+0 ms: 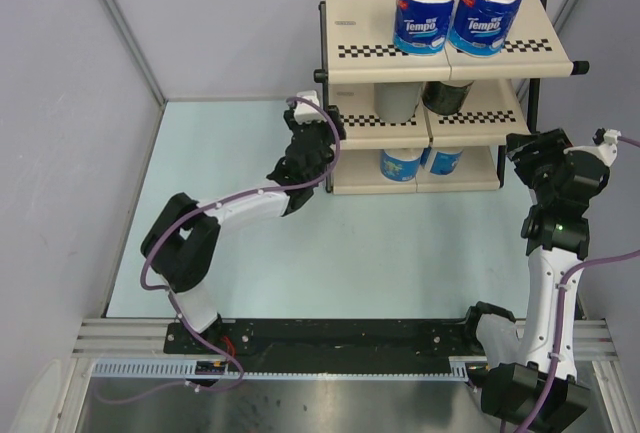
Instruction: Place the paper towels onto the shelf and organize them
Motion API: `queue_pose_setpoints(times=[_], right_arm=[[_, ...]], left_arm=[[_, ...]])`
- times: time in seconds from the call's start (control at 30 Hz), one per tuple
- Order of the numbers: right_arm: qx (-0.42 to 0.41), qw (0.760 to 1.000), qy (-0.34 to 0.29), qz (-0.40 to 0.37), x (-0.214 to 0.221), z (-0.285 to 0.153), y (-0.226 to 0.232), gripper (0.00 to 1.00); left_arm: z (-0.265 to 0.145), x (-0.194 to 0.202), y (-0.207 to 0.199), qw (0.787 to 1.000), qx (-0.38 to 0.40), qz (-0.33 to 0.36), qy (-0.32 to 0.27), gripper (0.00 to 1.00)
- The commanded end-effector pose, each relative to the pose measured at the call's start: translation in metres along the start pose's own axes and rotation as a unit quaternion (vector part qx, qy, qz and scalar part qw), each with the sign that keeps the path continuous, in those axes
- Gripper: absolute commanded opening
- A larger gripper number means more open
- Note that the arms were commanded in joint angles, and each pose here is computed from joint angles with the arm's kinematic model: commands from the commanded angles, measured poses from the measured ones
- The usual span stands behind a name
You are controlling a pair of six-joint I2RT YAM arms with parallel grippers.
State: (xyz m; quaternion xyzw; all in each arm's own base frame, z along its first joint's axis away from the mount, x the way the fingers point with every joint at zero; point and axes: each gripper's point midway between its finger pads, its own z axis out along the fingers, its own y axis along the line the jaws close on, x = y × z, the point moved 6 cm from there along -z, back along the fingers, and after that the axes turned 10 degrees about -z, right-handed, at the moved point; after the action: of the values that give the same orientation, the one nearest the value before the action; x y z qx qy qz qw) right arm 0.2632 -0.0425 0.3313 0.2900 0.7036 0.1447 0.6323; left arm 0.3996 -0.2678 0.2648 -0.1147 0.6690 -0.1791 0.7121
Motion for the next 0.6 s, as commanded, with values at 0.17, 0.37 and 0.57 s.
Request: queue_pose_setpoints(times=[0.17,0.37,0.57], right_arm=[[-0.021,1.000,-0.019,-0.001,-0.016,-0.003,0.013,0.62],[-0.025,1.000,-0.011,-0.006,-0.014,-0.002,0.012,0.62],[-0.050,0.998,0.023,-0.021,-0.004,0.002,0.014,0.63]], left_arm=[[0.006,-0.029,0.033,0.997,-0.072,-0.017,-0.030,0.23],[0.003,-0.037,0.064,0.991,-0.124,-0.029,-0.030,0.00],[-0.003,-0.045,0.095,0.986,-0.161,-0.032,-0.033,0.00]])
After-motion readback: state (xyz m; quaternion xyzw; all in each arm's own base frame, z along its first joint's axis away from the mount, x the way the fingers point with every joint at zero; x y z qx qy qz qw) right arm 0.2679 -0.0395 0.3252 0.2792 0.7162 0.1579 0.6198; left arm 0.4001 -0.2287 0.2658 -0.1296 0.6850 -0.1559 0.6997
